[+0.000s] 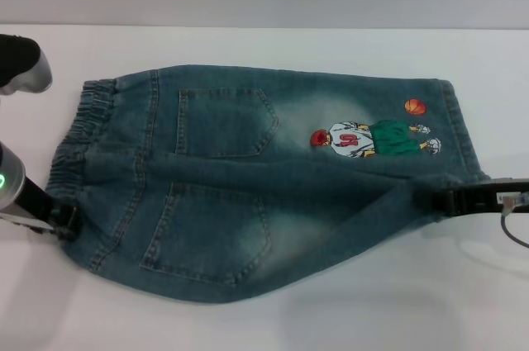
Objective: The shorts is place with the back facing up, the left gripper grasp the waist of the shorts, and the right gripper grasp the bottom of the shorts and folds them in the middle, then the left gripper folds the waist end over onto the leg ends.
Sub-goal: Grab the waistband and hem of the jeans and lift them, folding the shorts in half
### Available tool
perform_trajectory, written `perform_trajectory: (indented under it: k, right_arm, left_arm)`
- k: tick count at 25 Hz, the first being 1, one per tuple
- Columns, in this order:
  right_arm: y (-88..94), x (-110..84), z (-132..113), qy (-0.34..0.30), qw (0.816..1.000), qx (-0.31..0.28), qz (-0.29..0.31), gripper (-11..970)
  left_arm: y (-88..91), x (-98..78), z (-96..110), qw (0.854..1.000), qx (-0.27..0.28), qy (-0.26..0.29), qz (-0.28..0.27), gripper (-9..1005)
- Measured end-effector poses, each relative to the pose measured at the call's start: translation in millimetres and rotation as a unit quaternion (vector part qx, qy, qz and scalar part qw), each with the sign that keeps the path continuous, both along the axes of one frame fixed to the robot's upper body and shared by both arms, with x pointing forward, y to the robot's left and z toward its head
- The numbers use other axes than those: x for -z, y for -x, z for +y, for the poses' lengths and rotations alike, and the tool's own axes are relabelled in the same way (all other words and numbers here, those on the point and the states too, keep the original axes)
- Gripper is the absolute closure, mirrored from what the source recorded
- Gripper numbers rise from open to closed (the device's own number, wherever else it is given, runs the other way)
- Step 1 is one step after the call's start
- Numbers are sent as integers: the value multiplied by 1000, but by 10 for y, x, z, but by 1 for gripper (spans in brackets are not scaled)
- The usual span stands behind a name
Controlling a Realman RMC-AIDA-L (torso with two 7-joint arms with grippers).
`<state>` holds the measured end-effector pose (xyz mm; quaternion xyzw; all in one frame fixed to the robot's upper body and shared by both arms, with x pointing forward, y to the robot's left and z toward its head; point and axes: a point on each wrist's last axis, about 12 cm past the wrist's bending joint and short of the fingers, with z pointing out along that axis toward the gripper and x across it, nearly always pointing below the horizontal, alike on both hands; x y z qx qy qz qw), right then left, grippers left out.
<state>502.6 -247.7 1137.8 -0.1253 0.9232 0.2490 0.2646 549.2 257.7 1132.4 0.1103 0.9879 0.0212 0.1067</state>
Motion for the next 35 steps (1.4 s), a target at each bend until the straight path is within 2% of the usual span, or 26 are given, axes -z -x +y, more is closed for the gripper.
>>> perform_trajectory:
  k: [12,23,26,29,35]
  right_arm:
    - [-40,-63,-22,-5,999,-1,-36,916]
    - [-94,-52,-352,-35,994,51,-92,915]
    - [-100,-10,-442,-47,992,63,-98,915]
    - [-114,42,-494,-55,991,68,-101,914]
    - [-145,122,-588,-66,987,85,-118,914]
  left_arm:
    - [-19,-132,48,999,-11,12,-36,621]
    - [-125,-294,4,992,-16,69,-108,716]
    - [-136,-303,3,990,-18,76,-114,732]
    - [-206,-341,-15,983,-23,106,-147,747]
    - [-273,-377,-42,976,-24,125,-179,768]
